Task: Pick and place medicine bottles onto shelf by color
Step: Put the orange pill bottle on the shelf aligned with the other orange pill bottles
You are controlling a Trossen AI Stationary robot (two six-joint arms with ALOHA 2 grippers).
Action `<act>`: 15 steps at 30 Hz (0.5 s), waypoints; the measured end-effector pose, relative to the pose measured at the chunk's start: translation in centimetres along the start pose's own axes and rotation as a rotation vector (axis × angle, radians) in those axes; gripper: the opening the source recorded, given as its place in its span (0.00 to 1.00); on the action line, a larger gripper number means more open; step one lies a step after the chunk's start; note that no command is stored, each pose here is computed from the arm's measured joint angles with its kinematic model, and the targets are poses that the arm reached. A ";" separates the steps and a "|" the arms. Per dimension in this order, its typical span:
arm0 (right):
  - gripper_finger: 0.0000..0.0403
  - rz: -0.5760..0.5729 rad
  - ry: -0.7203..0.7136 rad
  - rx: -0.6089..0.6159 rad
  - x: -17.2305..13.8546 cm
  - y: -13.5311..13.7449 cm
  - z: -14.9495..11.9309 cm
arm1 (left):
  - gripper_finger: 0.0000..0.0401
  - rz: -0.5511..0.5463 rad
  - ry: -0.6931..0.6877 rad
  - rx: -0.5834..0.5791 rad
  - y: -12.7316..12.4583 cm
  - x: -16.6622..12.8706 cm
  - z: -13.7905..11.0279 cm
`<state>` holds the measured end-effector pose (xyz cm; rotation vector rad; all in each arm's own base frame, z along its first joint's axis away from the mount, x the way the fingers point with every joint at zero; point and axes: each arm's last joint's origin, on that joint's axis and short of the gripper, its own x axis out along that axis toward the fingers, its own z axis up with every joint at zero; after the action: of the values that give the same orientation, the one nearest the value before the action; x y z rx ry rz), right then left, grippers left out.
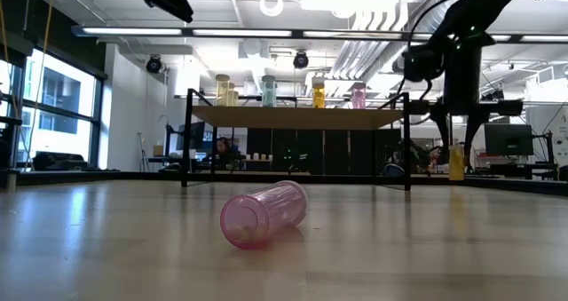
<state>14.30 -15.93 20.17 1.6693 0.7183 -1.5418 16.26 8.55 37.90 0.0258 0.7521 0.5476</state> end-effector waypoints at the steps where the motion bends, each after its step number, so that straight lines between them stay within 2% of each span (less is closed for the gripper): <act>1: 0.26 0.017 -0.004 0.000 -0.4 -0.1 0.0 | 0.49 -0.001 0.000 -0.004 0.0 0.0 0.0; 15: 0.26 0.280 -0.110 -0.035 -5.9 -2.9 -1.7 | 0.58 0.003 -0.013 0.000 0.0 0.0 0.1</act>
<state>12.20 -12.37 25.60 1.5712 0.4307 -1.4001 16.34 8.59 38.01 0.0305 0.7392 0.5497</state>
